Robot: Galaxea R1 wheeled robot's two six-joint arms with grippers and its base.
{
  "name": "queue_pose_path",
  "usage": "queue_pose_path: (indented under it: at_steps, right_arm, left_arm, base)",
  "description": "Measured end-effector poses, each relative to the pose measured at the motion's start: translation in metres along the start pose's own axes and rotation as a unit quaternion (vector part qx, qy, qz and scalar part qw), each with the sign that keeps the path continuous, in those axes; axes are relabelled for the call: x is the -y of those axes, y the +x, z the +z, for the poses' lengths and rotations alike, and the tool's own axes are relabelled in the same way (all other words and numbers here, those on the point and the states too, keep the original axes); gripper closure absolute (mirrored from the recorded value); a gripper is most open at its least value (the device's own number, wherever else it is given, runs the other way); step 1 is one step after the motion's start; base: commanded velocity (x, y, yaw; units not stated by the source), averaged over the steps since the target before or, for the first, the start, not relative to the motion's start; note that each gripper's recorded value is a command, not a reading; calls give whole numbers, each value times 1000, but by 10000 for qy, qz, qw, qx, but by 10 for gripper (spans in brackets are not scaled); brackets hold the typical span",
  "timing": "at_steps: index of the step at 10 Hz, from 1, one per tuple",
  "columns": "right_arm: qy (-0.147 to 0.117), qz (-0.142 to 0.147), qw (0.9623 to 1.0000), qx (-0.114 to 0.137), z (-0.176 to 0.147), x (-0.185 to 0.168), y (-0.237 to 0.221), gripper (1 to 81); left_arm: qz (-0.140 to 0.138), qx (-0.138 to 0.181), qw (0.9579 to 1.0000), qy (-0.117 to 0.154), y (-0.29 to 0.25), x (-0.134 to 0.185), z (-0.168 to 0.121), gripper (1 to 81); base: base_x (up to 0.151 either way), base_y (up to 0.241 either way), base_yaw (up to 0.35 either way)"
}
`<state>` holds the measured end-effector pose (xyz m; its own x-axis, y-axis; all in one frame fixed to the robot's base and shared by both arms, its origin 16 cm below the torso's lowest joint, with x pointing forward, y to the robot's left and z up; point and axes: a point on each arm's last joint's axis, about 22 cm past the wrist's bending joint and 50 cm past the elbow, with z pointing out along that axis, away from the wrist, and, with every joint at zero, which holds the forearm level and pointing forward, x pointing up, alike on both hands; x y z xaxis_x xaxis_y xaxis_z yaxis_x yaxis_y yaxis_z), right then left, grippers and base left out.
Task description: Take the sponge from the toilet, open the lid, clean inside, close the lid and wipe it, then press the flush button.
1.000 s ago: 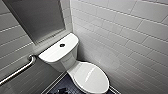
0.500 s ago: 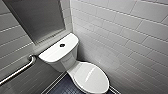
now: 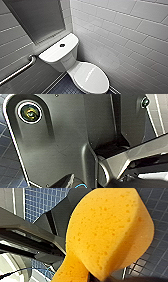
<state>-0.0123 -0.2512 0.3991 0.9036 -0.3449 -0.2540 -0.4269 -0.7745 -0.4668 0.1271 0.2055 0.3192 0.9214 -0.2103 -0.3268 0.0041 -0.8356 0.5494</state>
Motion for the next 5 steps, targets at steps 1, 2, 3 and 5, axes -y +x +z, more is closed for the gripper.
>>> queue_pose_path:
  at_steps: [1,2,3,5]
  right_arm:
    - [57,17,9999,-121,-8,4,8,811]
    - [127,33,9997,-220,-16,10,15,811]
    - [191,26,9992,-349,-25,14,28,811]
    - [324,-17,9981,-533,-42,26,57,811]
  left_arm:
    - [206,76,9998,-15,-12,-5,12,10]
    - [507,185,9985,-8,-31,-4,20,10]
    - [761,264,9967,51,-48,6,25,10]
    - [499,-22,9988,-9,-54,9,34,10]
  base:
    - [0,0,0]
    - [0,0,0]
    - [0,0,0]
    - [0,0,0]
